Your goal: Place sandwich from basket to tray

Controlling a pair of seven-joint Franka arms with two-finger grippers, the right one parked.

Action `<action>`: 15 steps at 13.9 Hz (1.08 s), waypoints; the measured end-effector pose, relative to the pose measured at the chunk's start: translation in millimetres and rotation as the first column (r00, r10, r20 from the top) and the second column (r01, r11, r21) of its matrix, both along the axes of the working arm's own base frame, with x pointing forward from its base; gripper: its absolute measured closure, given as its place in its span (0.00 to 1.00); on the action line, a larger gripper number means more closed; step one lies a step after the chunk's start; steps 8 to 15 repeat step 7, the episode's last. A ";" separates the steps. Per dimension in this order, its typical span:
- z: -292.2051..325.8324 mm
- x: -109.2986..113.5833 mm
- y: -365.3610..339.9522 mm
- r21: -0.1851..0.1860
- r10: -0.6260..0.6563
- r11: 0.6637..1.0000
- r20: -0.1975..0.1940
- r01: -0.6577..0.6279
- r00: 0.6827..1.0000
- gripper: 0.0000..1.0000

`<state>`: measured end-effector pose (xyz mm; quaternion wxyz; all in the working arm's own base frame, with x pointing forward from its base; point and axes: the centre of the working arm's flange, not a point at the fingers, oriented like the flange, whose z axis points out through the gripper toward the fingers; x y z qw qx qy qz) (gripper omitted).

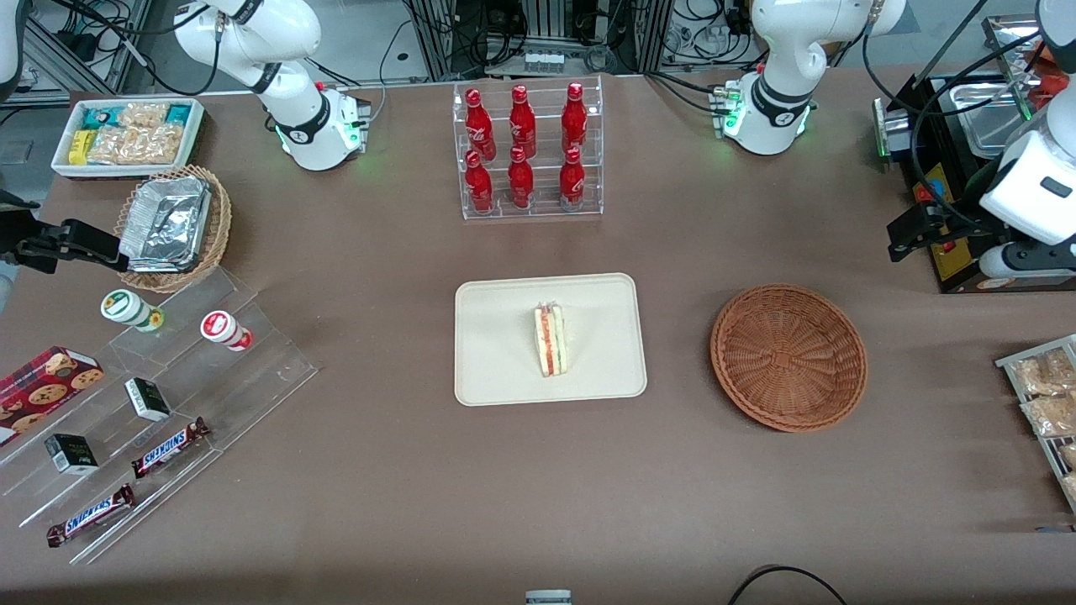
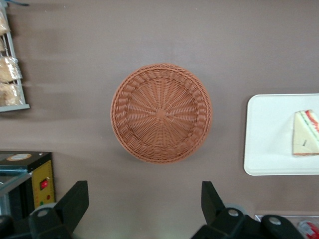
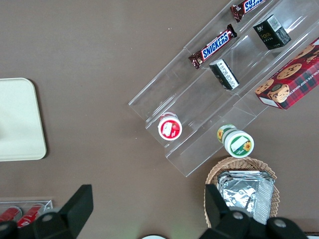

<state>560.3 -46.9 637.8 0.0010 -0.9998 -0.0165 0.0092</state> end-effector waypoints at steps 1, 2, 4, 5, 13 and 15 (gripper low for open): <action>1.4 -2.2 5.5 -0.005 -0.003 1.000 -0.010 0.003 1.000 0.00; 2.8 -4.0 8.6 -0.006 -0.008 1.000 -0.016 0.008 1.000 0.00; 4.6 -5.5 9.6 -0.006 -0.013 1.000 -0.016 0.013 1.000 0.00; 4.4 -5.4 10.6 -0.006 -0.011 1.000 -0.017 0.011 1.000 0.00; 4.3 -4.9 19.7 -0.005 0.006 1.000 -0.017 -0.006 1.000 0.00; 4.3 -4.9 19.7 -0.005 0.006 1.000 -0.017 -0.006 1.000 0.00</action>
